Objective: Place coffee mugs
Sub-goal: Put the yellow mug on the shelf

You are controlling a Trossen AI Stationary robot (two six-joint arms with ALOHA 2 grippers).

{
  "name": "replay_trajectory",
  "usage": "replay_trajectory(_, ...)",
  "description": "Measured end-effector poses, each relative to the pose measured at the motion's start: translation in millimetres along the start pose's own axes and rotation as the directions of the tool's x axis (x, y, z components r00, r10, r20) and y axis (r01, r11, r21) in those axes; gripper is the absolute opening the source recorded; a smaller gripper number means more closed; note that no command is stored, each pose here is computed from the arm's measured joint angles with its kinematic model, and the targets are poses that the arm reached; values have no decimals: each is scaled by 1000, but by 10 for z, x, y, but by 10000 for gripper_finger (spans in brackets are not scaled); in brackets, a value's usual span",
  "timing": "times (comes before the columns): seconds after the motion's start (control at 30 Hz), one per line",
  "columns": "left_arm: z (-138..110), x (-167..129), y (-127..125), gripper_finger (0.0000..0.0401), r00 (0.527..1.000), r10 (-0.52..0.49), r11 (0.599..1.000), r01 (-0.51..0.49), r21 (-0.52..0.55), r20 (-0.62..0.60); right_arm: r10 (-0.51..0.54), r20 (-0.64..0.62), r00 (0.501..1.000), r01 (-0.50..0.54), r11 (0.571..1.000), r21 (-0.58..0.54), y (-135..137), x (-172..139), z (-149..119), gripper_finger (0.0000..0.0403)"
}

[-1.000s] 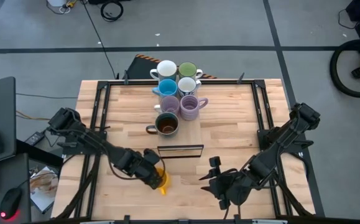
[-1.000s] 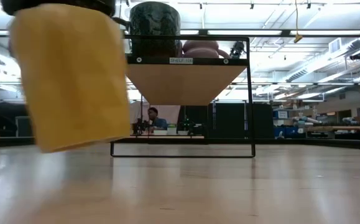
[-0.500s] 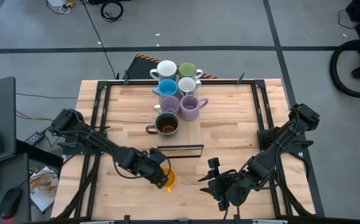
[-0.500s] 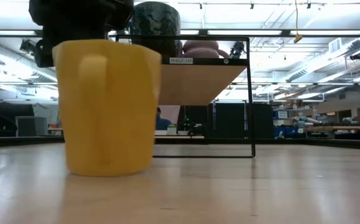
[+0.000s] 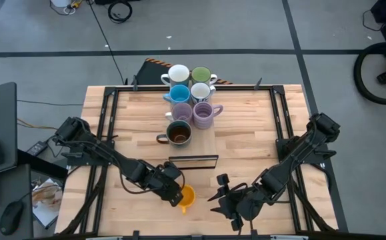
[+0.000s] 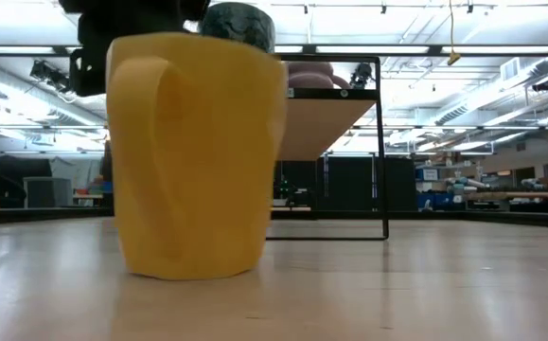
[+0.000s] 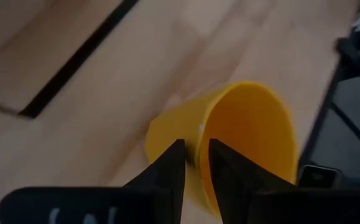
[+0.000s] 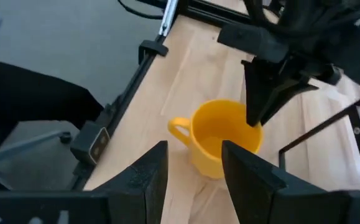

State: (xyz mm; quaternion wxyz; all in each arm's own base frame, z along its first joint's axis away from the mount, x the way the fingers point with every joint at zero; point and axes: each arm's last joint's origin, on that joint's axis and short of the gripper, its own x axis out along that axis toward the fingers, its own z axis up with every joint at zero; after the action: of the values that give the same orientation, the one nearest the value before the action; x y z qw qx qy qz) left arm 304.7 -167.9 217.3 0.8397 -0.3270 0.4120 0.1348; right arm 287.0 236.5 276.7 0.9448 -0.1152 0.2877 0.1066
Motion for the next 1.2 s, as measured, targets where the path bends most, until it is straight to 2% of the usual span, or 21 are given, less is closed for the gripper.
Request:
replay_trajectory(0.13, 13, -8, -67, 81, 998, -57, 997, 54, 56, 38, -10, -22, 1000, 9, 999, -42, 49, 169, -15, 156)
replay_trajectory(0.27, 14, -20, -55, 84, 998, -47, 992, 43, 119, 34, -29, -62, 998, 22, 994, -106, 52, 359, -88, 156)
replay_trajectory(0.4, 11, -19, -57, 84, 998, -62, 973, 61, 223, -2, -18, -81, 997, 10, 996, -92, -39, 496, -116, 156)
replay_trajectory(0.5, 6, -75, -106, 84, 997, -60, 918, 71, 389, -40, 26, -41, 999, -29, 997, -72, -102, 604, -87, 156)
replay_trajectory(0.63, 0, -203, -182, 84, 999, -4, 826, 22, 563, -33, 78, -24, 997, -80, 992, -94, -93, 753, -119, 156)
replay_trajectory(0.7, -16, -274, -214, 84, 999, 26, 792, 6, 610, -44, 76, -37, 996, -79, 992, -94, -108, 792, -142, 156)
replay_trajectory(0.83, -130, -339, -186, 84, 991, 102, 750, -18, 662, -88, 32, -59, 998, -38, 995, -97, -152, 871, -189, 156)
replay_trajectory(1.0, -340, -236, -123, 84, 988, 137, 740, -50, 671, -77, 5, -83, 997, -16, 991, -136, -197, 958, -244, 156)
replay_trajectory(1.07, -394, -216, -92, 84, 987, 154, 748, -83, 659, -50, -6, -105, 994, -11, 988, -157, -208, 974, -276, 156)
replay_trajectory(1.13, -410, -180, -106, 84, 992, 121, 768, -73, 636, -32, -14, -105, 994, -3, 987, -161, -224, 1010, -287, 156)
replay_trajectory(1.2, -446, -127, -88, 84, 993, 113, 770, -65, 634, -35, -15, -135, 991, -10, 984, -175, -230, 1021, -325, 156)
